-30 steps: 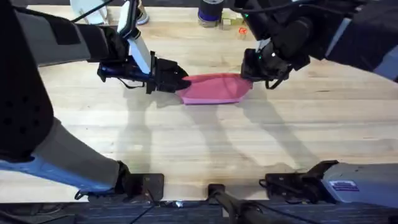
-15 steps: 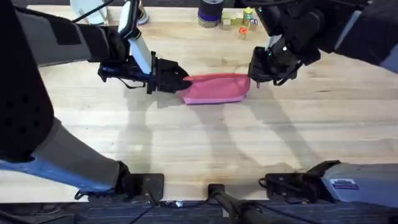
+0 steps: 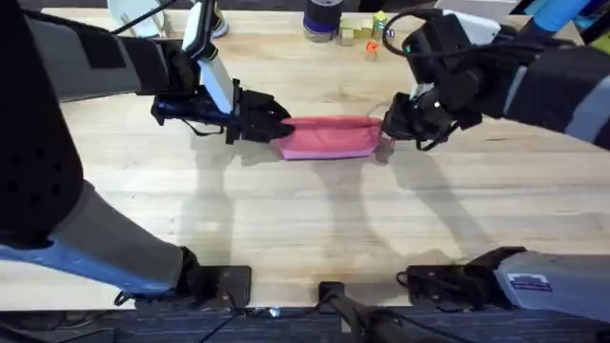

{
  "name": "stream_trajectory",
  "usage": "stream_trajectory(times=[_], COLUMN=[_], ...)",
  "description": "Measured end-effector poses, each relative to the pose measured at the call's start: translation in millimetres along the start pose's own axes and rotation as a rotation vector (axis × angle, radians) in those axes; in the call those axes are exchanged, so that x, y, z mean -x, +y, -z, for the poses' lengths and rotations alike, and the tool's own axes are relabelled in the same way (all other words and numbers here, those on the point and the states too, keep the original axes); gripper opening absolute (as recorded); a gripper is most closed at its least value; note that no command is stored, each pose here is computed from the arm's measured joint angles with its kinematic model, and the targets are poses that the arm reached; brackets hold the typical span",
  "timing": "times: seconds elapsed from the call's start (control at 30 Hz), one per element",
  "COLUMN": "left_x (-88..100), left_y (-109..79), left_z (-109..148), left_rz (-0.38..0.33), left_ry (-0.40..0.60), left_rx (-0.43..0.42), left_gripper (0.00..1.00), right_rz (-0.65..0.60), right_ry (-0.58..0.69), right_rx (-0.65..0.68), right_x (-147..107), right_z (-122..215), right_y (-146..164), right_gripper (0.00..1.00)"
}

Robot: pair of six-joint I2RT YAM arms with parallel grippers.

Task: Unzip the bag, pick up the pens from the table one at a time and place them inside, then zip the bag closed.

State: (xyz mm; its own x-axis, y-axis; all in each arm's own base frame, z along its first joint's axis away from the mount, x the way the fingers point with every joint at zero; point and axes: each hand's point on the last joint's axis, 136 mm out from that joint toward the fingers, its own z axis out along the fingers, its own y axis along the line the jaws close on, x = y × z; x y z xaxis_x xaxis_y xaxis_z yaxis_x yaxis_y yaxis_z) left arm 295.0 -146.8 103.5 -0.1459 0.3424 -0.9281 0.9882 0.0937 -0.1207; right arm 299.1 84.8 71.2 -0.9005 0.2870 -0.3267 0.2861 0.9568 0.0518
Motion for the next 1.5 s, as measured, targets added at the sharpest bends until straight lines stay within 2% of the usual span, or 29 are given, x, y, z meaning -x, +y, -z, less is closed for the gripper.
stream_trajectory(times=[0.27, 0.33, 0.37, 0.4, 0.57, 0.6, 0.73, 0.8, 0.83, 1.0, 1.03, 1.2, 1.37, 1.43, 1.5], left_x=[-0.9, -1.3, -1.3, -1.9, -4.2, -4.5, -4.5, -4.7, -4.9, -6.2, -6.3, -6.9, -8.0, -2.9, 9.5], left_y=[0.5, 0.7, 0.8, 1.1, 4.4, 4.6, 4.6, 4.6, 4.6, 5.9, 5.7, 5.6, -9.4, -17.6, -24.3], left_z=[0, 0, 0, 1, 6, 6, 6, 6, 6, 8, 8, 8, 11, 16, 25], left_rz=[-0.003, -0.002, -0.003, -0.002, 0.005, 0.006, 0.006, 0.005, 0.002, 0.009, 0.012, 0.014, 0.092, 0.104, 0.084], left_ry=[0.005, 0.007, 0.007, 0.009, 0.012, 0.013, 0.013, 0.014, 0.015, 0.019, 0.019, 0.023, 0.064, 0.104, 0.148], left_rx=[0.002, 0.002, 0.003, 0.004, 0.023, 0.024, 0.024, 0.024, 0.024, 0.031, 0.031, 0.031, 0.004, 0.002, 0.017], left_gripper=[0.043, 0.043, 0.043, 0.043, 0.043, 0.043, 0.043, 0.058, 0.170, 0.936, 0.978, 0.996, 0.997, 0.997, 0.997], right_rz=[-0.025, -0.026, -0.026, -0.020, -0.001, 0.008, 0.033, 0.064, 0.070, 0.064, 0.066, 0.129, 0.215, 0.248, 0.284], right_ry=[-0.026, -0.034, -0.044, -0.060, -0.160, -0.172, -0.202, -0.224, -0.231, -0.281, -0.288, -0.301, -0.302, -0.294, -0.283], right_rx=[0.045, 0.051, 0.053, 0.049, 0.058, 0.062, 0.083, 0.110, 0.119, 0.157, 0.160, 0.154, 0.137, 0.126, 0.113], right_x=[5, 6, 7, 10, 26, 27, 17, 2, -1, -3, -3, -3, -4, -6, -9], right_z=[-4, 0, 4, 8, 43, 51, 86, 111, 116, 135, 137, 139, 139, 138, 137], right_y=[6, 6, 5, 4, 1, 0, -7, -12, -13, -17, -18, -19, -20, -22, -24], right_gripper=[0.032, 0.058, 0.111, 0.206, 0.912, 0.971, 0.995, 0.995, 0.995, 0.995, 0.996, 0.996, 0.996, 0.996, 0.996])
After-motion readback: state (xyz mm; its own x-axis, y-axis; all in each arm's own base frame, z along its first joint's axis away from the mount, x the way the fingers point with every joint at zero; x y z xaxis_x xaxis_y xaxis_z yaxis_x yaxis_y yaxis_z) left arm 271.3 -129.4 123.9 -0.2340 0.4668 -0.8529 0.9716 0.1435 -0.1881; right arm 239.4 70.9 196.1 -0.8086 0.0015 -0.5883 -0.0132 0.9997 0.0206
